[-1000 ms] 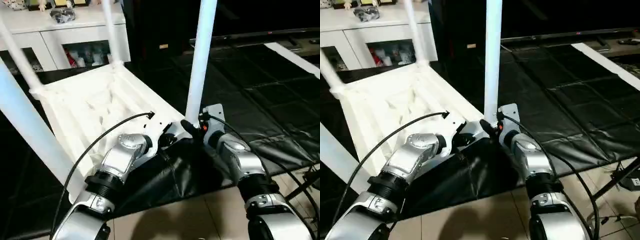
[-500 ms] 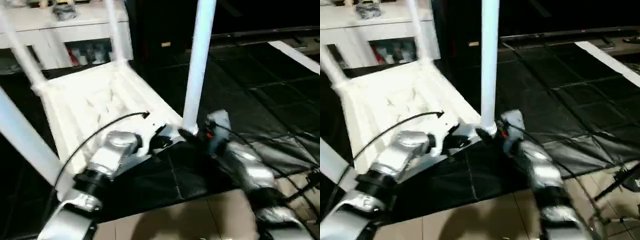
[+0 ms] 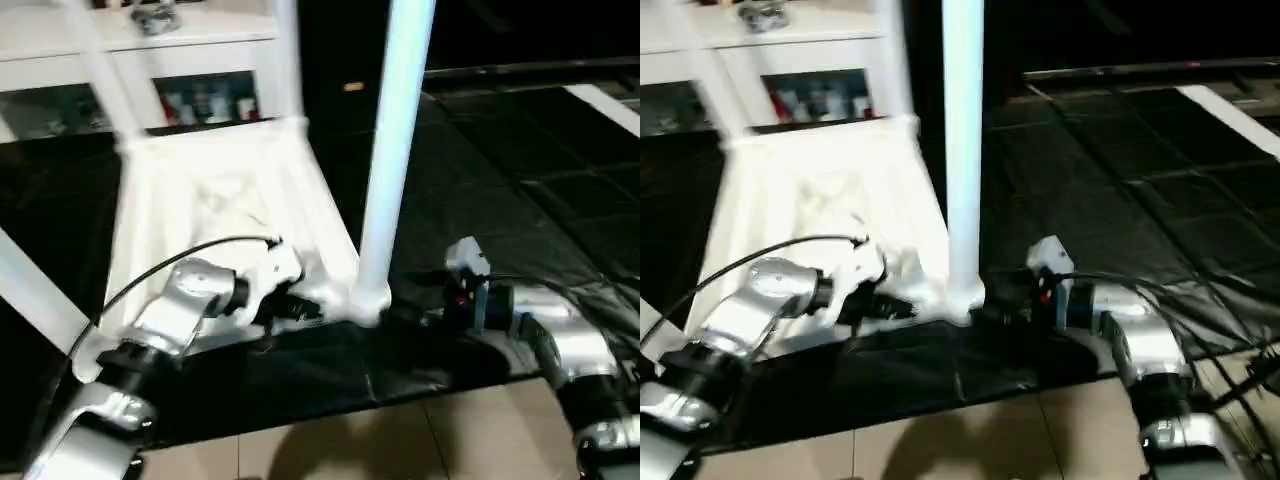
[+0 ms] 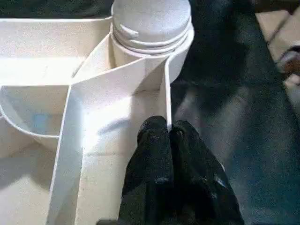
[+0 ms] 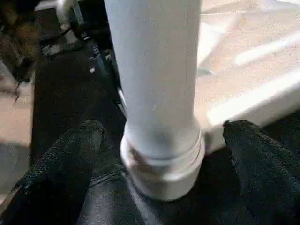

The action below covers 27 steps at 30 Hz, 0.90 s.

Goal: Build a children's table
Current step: Rotate leg to tighten

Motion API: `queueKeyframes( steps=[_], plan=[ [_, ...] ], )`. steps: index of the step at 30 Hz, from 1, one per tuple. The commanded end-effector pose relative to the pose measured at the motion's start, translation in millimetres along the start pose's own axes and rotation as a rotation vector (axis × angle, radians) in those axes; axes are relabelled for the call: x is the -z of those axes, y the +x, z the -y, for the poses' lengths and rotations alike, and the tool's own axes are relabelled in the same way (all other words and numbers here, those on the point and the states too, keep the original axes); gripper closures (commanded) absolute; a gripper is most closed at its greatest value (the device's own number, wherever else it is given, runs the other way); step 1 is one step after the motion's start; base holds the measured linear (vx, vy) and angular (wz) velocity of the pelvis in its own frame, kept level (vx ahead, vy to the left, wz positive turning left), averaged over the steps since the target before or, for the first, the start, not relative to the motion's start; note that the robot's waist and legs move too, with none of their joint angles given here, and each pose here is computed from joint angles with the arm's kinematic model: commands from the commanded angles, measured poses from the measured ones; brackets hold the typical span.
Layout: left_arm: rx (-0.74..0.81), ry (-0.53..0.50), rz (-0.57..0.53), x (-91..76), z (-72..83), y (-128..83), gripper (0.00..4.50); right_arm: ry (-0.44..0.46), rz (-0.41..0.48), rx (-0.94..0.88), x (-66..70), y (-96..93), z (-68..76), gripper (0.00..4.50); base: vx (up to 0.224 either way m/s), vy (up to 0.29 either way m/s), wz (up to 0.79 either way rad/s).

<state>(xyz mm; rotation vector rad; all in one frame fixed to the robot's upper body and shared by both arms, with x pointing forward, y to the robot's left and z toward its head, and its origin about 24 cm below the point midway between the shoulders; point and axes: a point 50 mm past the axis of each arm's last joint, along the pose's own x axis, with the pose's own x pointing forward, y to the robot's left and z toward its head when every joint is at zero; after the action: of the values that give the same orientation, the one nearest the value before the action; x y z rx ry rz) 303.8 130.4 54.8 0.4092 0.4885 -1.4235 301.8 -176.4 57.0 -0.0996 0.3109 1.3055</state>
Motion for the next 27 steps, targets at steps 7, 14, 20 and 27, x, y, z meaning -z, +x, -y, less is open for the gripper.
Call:
queueKeyframes(
  steps=[7, 14, 20, 27],
  plan=[
    [0.173, 0.084, -0.049, -0.9, 13.9, 5, 4.5, -0.111, -0.09, -0.162, -10.3, 16.9, -2.0, 0.23, 0.0, 0.0, 0.0],
    [0.183, 0.095, -0.048, -1.4, 15.1, 5, 4.5, -0.113, -0.129, -0.228, -5.9, 22.8, -4.7, 0.84, 0.0, 0.0, 0.0],
    [0.191, 0.098, -0.052, -0.2, 15.8, 4, 4.5, -0.102, -0.123, -0.231, -4.6, 25.6, -4.0, 1.27, 0.0, 0.0, 0.0],
    [0.194, 0.098, -0.06, 0.4, 15.4, 4, 4.5, -0.099, -0.119, -0.25, -3.9, 26.7, -4.2, 1.75, 0.0, 0.0, 0.0]
  ],
)
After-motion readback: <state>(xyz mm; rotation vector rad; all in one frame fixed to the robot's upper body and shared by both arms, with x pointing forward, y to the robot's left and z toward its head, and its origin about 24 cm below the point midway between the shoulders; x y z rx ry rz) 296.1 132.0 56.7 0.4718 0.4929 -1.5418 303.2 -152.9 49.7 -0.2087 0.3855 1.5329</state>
